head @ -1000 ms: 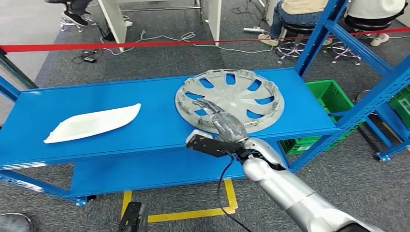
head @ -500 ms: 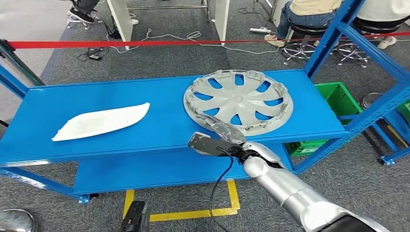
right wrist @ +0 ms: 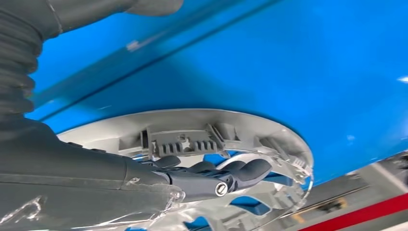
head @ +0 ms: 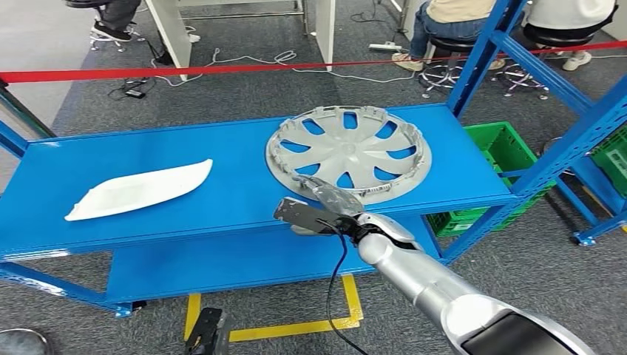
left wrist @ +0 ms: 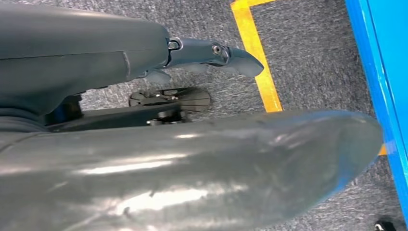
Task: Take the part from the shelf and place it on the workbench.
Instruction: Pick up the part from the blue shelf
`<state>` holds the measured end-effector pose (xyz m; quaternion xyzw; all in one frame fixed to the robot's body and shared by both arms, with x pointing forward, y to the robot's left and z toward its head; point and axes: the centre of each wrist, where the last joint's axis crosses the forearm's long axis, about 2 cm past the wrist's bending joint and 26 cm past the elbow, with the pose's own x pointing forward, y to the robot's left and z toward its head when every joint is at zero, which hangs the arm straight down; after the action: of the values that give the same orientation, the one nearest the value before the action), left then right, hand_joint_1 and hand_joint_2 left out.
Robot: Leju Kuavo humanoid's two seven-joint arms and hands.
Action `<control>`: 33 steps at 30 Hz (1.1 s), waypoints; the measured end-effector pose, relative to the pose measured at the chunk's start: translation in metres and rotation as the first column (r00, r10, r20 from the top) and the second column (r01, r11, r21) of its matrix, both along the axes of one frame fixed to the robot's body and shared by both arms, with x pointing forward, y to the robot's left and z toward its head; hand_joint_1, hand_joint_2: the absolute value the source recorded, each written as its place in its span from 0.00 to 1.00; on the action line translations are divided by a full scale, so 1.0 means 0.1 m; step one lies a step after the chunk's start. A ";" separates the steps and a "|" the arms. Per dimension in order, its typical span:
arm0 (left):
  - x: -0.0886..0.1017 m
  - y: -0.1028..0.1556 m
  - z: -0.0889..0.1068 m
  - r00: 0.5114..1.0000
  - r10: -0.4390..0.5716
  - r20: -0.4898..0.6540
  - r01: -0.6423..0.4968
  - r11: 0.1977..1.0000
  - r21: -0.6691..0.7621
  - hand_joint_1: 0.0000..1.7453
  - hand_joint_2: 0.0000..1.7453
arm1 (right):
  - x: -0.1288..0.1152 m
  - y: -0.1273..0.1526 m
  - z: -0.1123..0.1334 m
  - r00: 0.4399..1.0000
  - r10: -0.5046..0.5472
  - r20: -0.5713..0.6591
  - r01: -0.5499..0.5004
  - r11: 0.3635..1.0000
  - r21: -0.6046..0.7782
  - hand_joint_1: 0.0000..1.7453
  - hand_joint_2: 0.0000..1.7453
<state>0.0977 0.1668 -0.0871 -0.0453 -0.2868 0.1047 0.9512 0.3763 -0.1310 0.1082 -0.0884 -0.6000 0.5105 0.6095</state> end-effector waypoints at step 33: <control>0.00 -0.01 0.00 1.000 -0.004 0.009 0.004 1.000 -0.003 0.00 0.00 | 0.31 -0.19 0.22 0.993 -0.120 -0.009 0.105 0.903 -0.416 0.00 1.00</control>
<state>0.0973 0.1661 -0.0871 -0.0479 -0.2909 0.1030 0.9500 0.4074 -0.1503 0.1305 -0.2417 -0.4613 0.5918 0.6153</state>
